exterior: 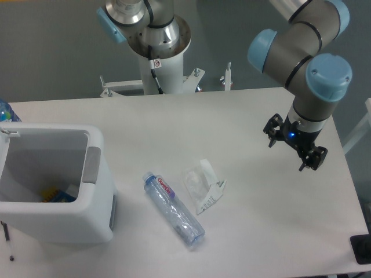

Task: Place the trash in the trash can
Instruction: 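Move the gripper down over the crumpled white wrapper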

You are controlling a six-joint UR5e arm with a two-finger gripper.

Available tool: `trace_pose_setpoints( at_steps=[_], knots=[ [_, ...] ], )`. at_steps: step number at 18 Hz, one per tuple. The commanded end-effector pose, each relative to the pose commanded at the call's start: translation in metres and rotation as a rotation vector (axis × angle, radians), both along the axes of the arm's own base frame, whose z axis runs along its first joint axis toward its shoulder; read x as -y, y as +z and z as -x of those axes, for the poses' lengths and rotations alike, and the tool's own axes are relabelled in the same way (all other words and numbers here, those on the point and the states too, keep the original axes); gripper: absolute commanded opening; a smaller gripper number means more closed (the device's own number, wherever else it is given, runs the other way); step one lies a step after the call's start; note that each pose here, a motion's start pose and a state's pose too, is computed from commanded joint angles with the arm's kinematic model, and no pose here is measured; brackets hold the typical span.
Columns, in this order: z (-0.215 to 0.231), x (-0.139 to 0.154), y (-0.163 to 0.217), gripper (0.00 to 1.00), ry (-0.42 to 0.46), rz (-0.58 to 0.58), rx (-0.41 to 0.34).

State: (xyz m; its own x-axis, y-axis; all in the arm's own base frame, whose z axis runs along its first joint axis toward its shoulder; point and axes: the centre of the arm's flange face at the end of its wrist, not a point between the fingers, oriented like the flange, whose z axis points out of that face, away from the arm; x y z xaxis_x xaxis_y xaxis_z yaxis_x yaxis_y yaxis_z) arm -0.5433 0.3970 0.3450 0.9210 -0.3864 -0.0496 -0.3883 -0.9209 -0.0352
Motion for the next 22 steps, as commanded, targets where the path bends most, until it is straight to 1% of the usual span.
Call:
trace_pose_setpoints(
  at_steps=[8,11,12,14,15,16,18,22],
  knots=[
    [-0.004,-0.004,0.0,1.0,-0.008,-0.002,0.006],
    [-0.019,-0.009,-0.012,1.0,-0.003,0.006,0.035],
    [-0.023,-0.008,-0.018,1.0,0.028,0.005,0.039],
    [-0.027,-0.01,-0.028,1.0,0.106,-0.022,-0.002],
    [-0.034,-0.017,-0.029,1.0,0.13,-0.036,-0.022],
    [-0.039,-0.022,-0.03,1.0,0.159,-0.041,-0.025],
    [-0.049,-0.031,-0.033,1.0,0.226,-0.043,-0.013],
    [-0.068,-0.046,-0.041,1.0,0.288,-0.036,0.006]
  ],
)
